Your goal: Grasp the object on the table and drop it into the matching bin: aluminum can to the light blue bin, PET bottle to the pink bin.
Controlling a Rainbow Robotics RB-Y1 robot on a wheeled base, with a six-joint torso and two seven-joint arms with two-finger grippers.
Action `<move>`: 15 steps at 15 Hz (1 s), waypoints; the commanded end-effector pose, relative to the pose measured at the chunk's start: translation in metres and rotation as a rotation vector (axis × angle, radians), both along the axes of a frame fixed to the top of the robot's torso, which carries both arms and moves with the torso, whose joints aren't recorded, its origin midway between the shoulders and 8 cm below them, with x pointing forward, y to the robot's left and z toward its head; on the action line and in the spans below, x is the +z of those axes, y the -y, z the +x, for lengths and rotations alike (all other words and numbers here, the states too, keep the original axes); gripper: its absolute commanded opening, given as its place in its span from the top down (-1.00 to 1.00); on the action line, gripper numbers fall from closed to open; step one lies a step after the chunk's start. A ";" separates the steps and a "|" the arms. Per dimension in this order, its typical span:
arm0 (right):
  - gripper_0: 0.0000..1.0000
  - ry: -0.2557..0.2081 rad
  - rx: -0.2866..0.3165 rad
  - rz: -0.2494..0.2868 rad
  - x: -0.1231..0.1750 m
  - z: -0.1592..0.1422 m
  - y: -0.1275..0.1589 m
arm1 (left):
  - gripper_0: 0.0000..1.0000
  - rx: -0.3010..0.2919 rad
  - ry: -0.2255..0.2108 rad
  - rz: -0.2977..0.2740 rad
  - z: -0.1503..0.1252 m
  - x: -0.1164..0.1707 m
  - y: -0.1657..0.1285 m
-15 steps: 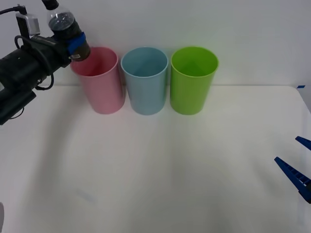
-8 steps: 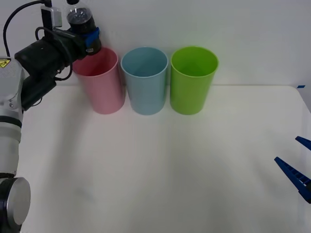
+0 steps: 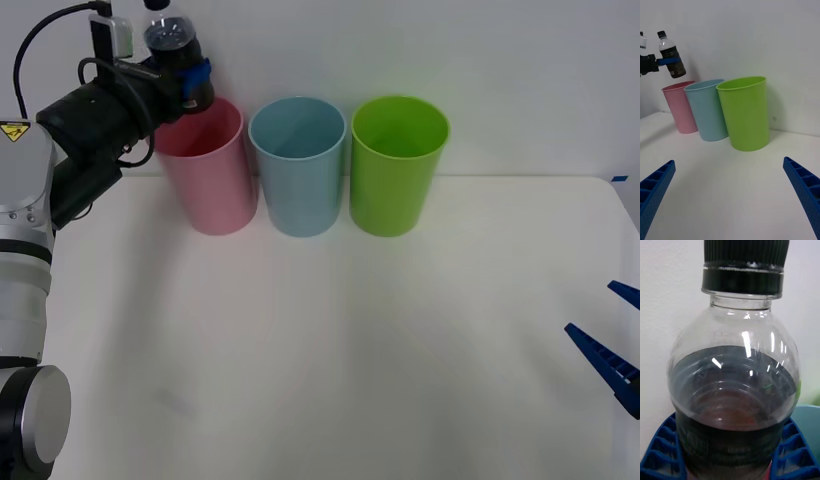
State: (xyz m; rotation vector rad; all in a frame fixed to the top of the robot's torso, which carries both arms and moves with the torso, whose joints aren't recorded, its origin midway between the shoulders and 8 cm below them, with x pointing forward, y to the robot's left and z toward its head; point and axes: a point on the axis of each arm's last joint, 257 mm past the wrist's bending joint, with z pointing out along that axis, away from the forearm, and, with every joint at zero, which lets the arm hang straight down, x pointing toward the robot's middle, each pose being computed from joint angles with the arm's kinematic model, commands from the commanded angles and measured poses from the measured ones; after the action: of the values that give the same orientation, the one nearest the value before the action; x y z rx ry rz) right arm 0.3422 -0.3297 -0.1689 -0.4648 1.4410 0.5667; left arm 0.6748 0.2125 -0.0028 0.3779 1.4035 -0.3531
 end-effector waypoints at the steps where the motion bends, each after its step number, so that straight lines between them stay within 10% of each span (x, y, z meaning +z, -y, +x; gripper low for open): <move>1: -1.00 0.000 0.000 0.000 0.000 0.000 0.000 | -1.00 -0.002 -0.002 -0.014 0.000 0.001 -0.001; 15: -1.00 0.000 0.000 0.000 0.000 0.000 0.000 | -1.00 -0.036 0.004 -0.132 -0.082 -0.033 -0.070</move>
State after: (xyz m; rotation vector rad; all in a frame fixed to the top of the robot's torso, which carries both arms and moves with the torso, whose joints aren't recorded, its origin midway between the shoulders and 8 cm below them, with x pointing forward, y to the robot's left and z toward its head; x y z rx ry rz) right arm 0.3423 -0.3297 -0.1689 -0.4649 1.4410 0.5666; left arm 0.6023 0.2758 -0.0354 0.3002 1.3697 -0.4714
